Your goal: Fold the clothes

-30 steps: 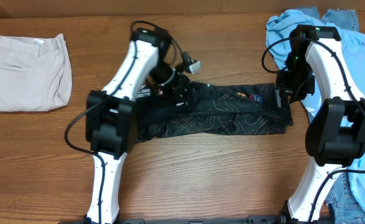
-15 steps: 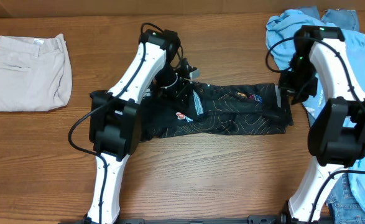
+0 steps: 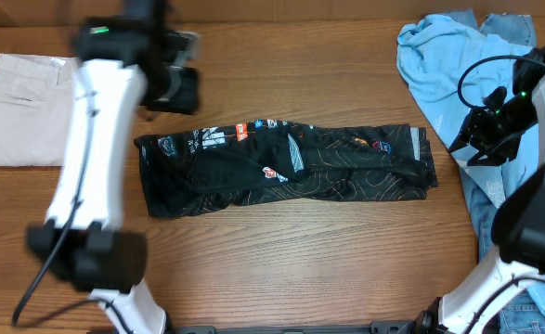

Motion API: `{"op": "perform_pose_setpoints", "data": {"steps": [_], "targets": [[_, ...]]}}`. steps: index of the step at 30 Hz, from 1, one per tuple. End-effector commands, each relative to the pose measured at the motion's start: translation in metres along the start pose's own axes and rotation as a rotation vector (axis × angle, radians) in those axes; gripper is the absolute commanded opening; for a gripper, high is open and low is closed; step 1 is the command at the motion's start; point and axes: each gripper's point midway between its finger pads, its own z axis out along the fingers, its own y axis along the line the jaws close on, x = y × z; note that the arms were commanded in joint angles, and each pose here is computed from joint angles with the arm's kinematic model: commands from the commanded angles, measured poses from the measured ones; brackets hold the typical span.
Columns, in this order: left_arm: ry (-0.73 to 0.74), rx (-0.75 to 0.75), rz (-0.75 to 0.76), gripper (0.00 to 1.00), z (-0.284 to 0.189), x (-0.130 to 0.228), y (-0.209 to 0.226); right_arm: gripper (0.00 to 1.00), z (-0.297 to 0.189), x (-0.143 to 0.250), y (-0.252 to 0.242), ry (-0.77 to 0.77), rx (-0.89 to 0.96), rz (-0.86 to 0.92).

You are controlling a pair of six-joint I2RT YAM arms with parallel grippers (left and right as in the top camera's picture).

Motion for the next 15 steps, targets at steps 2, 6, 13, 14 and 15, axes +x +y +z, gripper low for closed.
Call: {"op": "perform_pose_setpoints", "data": {"steps": [2,6,13,14,15], "targets": [[-0.079,-0.069,-0.145,0.44,-0.043,0.009,0.039,0.6,-0.022,0.022,0.019,-0.092,-0.094,-0.079],[-0.115,-0.077,-0.19,0.44,-0.057,0.011,0.054,0.97,-0.006,0.03,0.018,-0.098,-0.12,-0.081],[-0.109,-0.077,-0.19,0.44,-0.055,0.011,0.054,0.91,0.057,0.013,0.015,-0.139,-0.183,-0.093],[-0.109,-0.076,-0.189,0.44,-0.055,0.011,0.054,0.91,0.063,0.01,0.012,-0.154,-0.178,-0.097],[-0.109,-0.076,-0.189,0.44,-0.055,0.011,0.054,0.91,0.07,0.006,0.01,-0.171,-0.175,-0.102]]}}
